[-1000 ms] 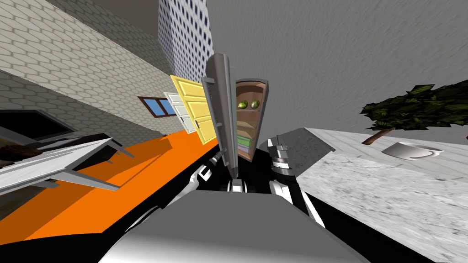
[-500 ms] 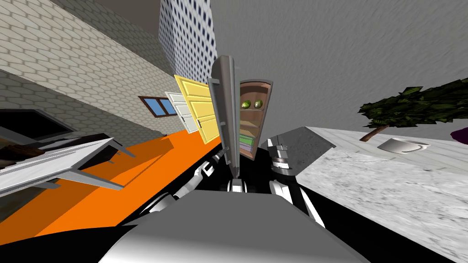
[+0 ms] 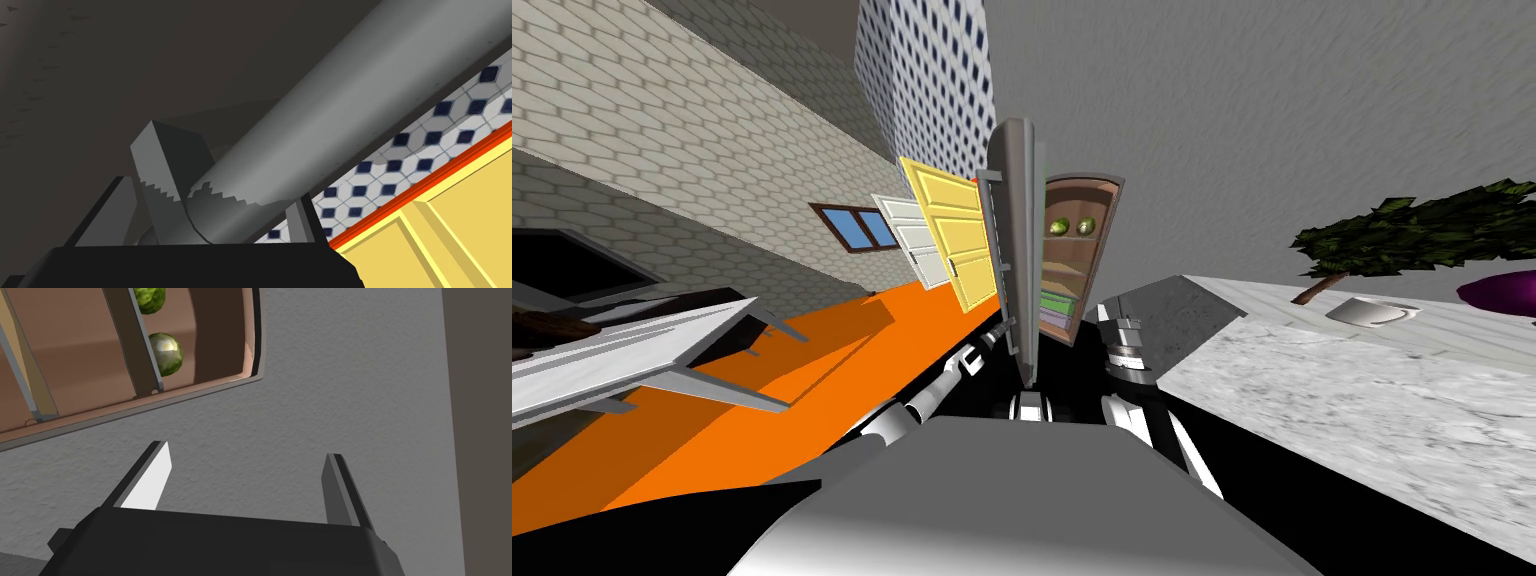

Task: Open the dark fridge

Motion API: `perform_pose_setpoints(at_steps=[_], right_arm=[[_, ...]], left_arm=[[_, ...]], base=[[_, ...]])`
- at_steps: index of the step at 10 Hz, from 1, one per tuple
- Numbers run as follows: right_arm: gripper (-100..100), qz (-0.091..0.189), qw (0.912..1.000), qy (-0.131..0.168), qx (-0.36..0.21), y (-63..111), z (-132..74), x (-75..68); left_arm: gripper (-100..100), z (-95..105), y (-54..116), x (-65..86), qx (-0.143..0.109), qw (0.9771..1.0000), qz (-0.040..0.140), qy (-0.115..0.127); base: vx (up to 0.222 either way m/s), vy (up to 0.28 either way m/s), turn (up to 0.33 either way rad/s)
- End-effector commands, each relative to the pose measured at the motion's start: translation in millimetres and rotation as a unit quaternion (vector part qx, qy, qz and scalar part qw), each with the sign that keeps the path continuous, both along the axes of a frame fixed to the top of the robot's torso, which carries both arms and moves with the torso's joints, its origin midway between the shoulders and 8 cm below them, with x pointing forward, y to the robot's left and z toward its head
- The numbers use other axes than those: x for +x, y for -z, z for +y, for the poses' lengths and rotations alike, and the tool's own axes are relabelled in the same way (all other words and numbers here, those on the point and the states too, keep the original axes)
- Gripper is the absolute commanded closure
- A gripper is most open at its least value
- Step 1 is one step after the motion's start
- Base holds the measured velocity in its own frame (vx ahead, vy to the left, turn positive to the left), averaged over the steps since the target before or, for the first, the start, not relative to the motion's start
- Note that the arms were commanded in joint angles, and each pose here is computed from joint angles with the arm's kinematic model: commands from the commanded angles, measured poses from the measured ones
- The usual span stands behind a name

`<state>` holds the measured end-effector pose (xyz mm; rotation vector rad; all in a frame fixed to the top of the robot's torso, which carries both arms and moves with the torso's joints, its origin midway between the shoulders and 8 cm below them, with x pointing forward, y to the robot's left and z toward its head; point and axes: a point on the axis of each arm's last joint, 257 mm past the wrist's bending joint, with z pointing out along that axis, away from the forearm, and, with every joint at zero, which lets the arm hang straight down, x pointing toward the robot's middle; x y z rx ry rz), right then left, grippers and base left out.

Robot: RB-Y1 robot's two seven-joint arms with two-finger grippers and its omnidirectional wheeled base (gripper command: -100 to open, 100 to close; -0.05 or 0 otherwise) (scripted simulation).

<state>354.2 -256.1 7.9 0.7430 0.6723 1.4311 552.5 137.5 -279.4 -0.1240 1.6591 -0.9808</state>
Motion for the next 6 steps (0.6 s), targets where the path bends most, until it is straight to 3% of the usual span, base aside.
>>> perform_pose_setpoints(at_steps=[1, 4, 6], right_arm=[[0, 0.0, 1.0, 0.0, 0.0, 0.0, 0.0, 0.0], [0, 0.0, 1.0, 0.0, 0.0, 0.0, -0.1, 0.0], [0, 0.0, 1.0, 0.0, 0.0, 0.0, -0.1, 0.0]], left_arm=[[100, -11.1, -2.2, -12.2, 0.001, 0.9996, -0.003, 0.029], [100, -16.6, -2.8, -18.9, 0.001, 0.999, -0.004, 0.044], [100, -27.4, -3.2, -33.5, 0.001, 0.9972, -0.004, 0.074]], base=[[0.062, 0.191, -0.088], [0.063, 0.243, -0.04], [0.039, 0.265, -0.064]])
